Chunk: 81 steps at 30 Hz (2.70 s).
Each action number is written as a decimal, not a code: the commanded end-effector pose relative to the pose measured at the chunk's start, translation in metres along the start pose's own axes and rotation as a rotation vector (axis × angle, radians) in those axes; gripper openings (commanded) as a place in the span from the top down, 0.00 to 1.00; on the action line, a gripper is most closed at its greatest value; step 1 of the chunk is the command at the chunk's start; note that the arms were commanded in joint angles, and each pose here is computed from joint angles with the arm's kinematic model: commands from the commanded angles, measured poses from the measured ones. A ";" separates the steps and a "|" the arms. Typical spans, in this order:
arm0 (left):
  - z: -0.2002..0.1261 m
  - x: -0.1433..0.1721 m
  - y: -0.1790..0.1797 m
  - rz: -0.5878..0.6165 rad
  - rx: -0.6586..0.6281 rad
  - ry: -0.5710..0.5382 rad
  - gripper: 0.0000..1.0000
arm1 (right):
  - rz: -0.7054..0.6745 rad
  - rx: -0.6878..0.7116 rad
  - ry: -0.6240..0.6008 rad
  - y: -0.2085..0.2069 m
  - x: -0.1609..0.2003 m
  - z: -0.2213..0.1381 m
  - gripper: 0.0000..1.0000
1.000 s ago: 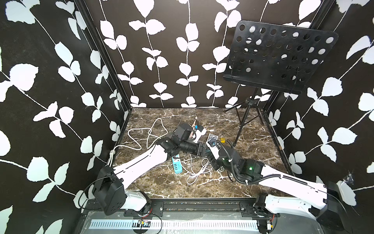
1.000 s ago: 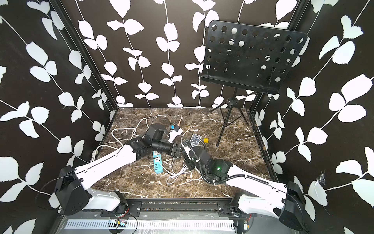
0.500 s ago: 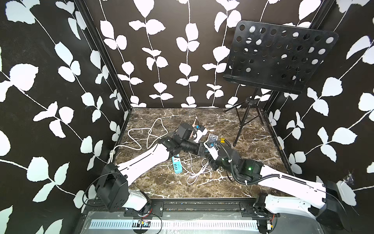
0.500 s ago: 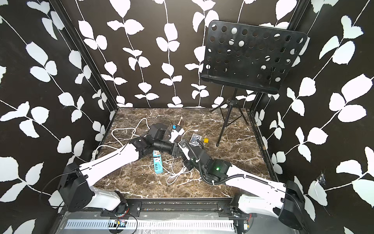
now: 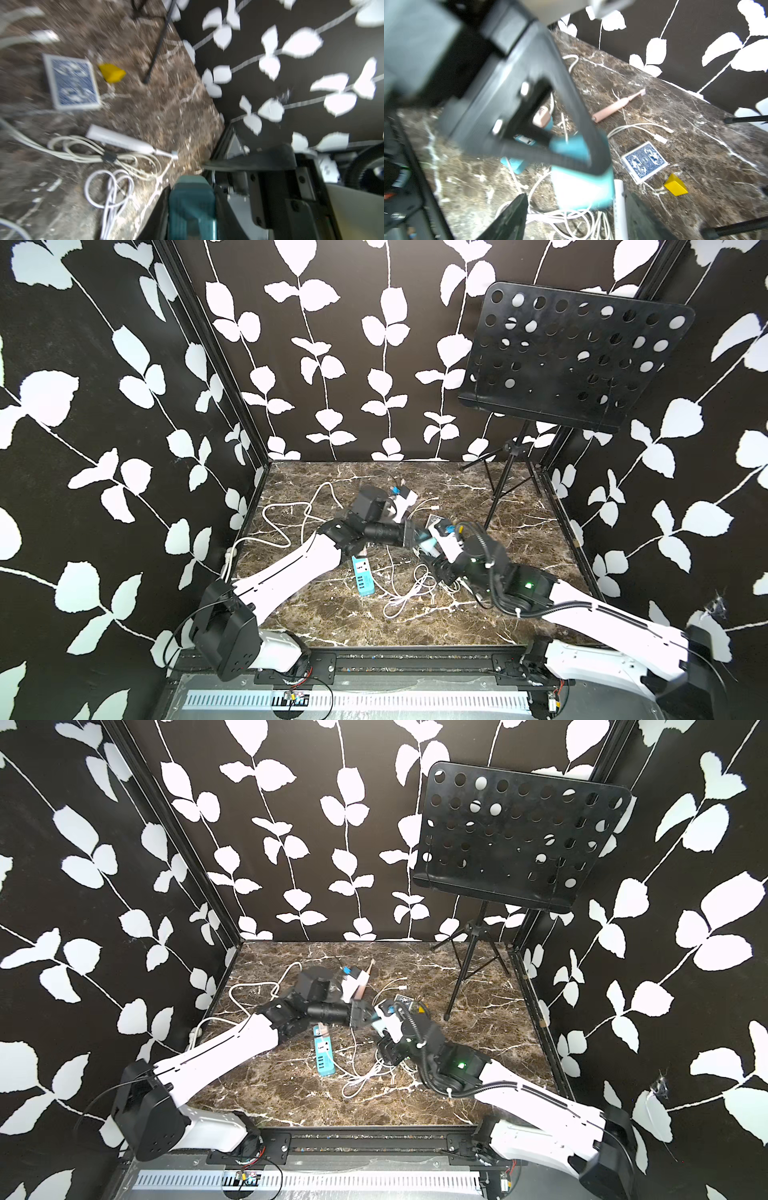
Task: Charge the electric toothbrush
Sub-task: Pick up the plug from the center of the board, then insert the plug into the socket.
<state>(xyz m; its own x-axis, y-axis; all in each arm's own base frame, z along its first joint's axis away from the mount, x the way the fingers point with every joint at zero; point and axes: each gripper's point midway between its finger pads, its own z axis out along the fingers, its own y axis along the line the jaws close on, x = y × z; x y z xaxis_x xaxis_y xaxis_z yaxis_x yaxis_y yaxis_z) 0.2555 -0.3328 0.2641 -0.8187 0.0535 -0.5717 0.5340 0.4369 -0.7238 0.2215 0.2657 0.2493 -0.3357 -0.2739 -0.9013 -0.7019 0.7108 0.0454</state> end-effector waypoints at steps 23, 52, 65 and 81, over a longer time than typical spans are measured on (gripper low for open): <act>-0.053 -0.069 -0.061 -0.099 0.251 -0.322 0.95 | 0.947 -0.575 -0.464 -0.006 -0.117 -0.009 0.50; -0.050 -0.056 -0.074 -0.032 0.252 -0.261 0.57 | 0.916 -0.533 -0.563 -0.018 -0.136 -0.024 0.93; -0.145 -0.034 0.023 0.170 -0.450 -0.351 0.27 | 0.703 -0.203 -0.013 0.013 -0.081 0.024 1.00; -0.218 0.077 0.156 -0.051 -1.030 -0.326 0.29 | 0.521 -0.230 0.358 0.126 -0.049 0.111 1.00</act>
<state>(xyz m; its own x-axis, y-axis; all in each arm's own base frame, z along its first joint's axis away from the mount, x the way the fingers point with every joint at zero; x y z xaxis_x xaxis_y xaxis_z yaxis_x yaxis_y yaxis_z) 0.2376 -0.0905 0.2026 -0.6668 -0.1160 -0.7361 0.0556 0.9773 -0.2045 0.2216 0.4306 0.2556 -0.8210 -0.1421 -0.5529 -0.4994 0.6482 0.5749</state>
